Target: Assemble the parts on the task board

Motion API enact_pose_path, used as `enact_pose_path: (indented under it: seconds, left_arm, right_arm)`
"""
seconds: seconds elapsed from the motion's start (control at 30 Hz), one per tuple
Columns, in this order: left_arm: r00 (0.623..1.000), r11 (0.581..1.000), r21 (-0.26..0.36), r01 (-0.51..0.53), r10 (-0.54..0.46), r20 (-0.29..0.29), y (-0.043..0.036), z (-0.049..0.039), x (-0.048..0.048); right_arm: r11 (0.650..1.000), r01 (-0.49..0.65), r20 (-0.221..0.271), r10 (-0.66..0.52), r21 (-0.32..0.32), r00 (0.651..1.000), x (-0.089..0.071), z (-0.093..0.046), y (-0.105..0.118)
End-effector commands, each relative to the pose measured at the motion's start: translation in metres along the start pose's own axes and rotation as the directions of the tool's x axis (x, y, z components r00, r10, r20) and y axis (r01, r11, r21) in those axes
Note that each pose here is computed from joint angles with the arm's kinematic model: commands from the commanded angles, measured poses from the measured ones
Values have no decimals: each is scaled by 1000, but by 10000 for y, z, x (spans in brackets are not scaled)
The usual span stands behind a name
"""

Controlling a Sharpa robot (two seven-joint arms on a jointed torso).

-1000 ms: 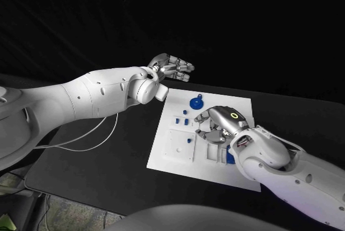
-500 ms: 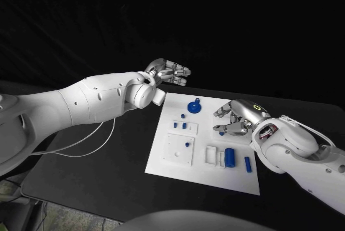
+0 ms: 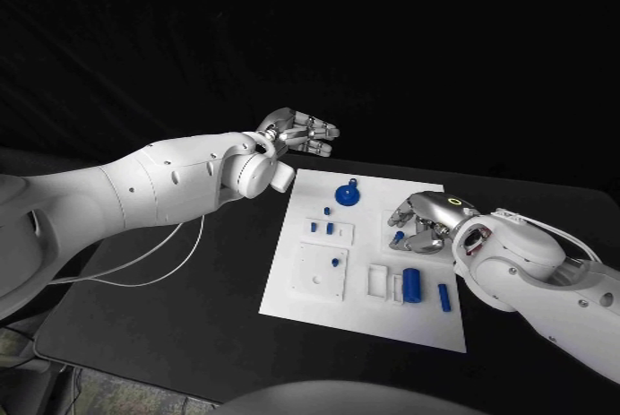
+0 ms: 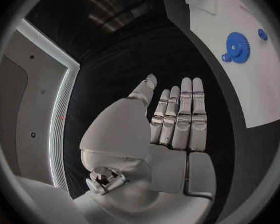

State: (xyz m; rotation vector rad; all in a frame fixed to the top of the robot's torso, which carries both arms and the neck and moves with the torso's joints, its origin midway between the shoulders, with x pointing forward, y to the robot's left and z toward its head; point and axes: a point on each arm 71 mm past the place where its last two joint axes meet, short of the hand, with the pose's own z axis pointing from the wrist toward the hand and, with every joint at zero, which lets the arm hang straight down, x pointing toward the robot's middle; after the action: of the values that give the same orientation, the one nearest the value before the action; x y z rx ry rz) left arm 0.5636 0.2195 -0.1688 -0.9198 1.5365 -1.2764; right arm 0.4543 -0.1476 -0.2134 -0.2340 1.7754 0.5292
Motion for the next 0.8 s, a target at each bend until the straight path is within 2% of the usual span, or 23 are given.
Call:
enact_pose_path:
  seconds: [0.03, 0.27, 0.8]
  left_arm:
    - [1000, 1000, 11, 1, 0, -14, -15, 1, 18]
    - [1000, 1000, 9, 0, 0, -14, -13, 3, 15]
    - [1000, 1000, 8, 0, 0, -15, -8, 12, 16]
  right_arm:
    - [998, 65, -18, -64, 20, 998, 17, 17, -14]
    - [997, 76, -1, -76, 27, 997, 21, 50, -28]
    - [996, 86, -31, -86, 22, 996, 72, 94, -21]
